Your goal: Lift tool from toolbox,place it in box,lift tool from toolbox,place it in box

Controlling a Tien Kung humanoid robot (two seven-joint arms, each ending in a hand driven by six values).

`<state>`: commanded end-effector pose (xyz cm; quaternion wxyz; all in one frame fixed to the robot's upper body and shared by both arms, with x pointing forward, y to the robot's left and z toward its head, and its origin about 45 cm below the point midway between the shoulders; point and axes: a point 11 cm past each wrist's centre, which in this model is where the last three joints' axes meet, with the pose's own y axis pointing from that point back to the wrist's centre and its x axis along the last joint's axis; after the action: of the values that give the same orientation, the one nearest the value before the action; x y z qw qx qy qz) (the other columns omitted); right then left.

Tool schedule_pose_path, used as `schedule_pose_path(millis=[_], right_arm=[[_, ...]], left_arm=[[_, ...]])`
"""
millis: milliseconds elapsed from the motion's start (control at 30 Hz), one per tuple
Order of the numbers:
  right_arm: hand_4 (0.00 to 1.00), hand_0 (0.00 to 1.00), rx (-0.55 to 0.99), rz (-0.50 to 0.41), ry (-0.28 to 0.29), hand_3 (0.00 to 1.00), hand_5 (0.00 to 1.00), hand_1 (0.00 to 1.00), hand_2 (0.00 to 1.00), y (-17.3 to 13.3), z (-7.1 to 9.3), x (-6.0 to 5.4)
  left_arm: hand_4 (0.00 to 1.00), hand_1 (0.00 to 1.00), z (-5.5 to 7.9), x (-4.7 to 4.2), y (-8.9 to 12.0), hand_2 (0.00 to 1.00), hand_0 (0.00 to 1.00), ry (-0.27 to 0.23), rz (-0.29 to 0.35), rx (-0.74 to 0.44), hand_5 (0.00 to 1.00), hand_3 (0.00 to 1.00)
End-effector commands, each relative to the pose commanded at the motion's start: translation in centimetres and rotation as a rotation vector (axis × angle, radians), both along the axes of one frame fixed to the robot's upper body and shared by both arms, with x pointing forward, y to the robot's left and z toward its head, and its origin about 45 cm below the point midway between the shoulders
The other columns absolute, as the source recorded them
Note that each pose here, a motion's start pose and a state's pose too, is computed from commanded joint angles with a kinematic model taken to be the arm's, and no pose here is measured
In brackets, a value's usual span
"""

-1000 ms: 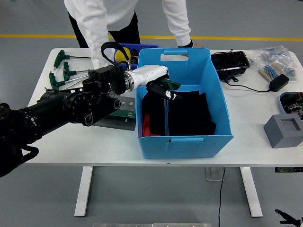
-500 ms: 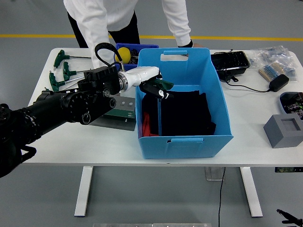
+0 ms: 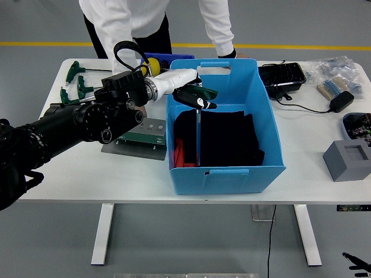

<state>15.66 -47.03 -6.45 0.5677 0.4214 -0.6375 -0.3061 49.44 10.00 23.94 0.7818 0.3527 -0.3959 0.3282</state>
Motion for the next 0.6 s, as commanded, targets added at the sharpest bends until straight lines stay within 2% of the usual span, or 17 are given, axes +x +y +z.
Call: schedule_pose_path(millis=[33, 67, 233, 267, 433, 467, 600], right_arm=[[0.833, 0.652, 0.000, -0.001, -0.002, 0.576, 0.689, 0.646, 0.710, 0.0, 0.0, 0.0], [0.833, 0.652, -0.001, -0.001, -0.003, 0.576, 0.689, 0.642, 0.705, -0.1, 0.1, 0.1], [0.833, 0.652, -0.004, -0.002, -0.007, 0.576, 0.689, 0.642, 0.705, -0.2, 0.2, 0.3], [0.833, 0.652, -0.005, 0.000, -0.007, 0.576, 0.689, 0.642, 0.705, -0.3, 0.2, 0.4], [0.833, 0.652, -0.008, 0.005, -0.010, 0.576, 0.689, 0.640, 0.704, -0.3, 0.5, 0.8], [0.832, 0.652, -0.008, 0.006, -0.011, 0.575, 0.689, 0.640, 0.701, -0.4, 0.5, 0.9], [0.832, 0.652, -0.011, 0.009, -0.016, 0.575, 0.689, 0.640, 0.701, -0.4, 0.6, 1.2]], left_arm=[[0.983, 0.069, -0.1, -0.19, -0.2, 0.169, 0.185, 0.005, -0.009, 0.001, 0.739, 0.344], [0.987, 0.109, -0.2, -0.31, -0.4, 0.203, 0.190, 0.008, -0.016, 0.002, 0.736, 0.383], [0.987, 0.109, -0.8, -1.05, -1.2, 0.203, 0.190, 0.042, -0.048, 0.013, 0.736, 0.383], [0.991, 0.140, -0.8, -1.22, -1.4, 0.227, 0.194, 0.046, -0.058, 0.015, 0.737, 0.420], [0.991, 0.140, -0.8, -1.82, -2.4, 0.227, 0.194, 0.050, -0.094, 0.009, 0.737, 0.420], [0.994, 0.239, -0.8, -1.89, -2.5, 0.348, 0.240, 0.050, -0.098, 0.005, 0.737, 0.467], [0.994, 0.239, -0.4, -2.08, -3.0, 0.348, 0.240, 0.045, -0.116, -0.011, 0.737, 0.467]])
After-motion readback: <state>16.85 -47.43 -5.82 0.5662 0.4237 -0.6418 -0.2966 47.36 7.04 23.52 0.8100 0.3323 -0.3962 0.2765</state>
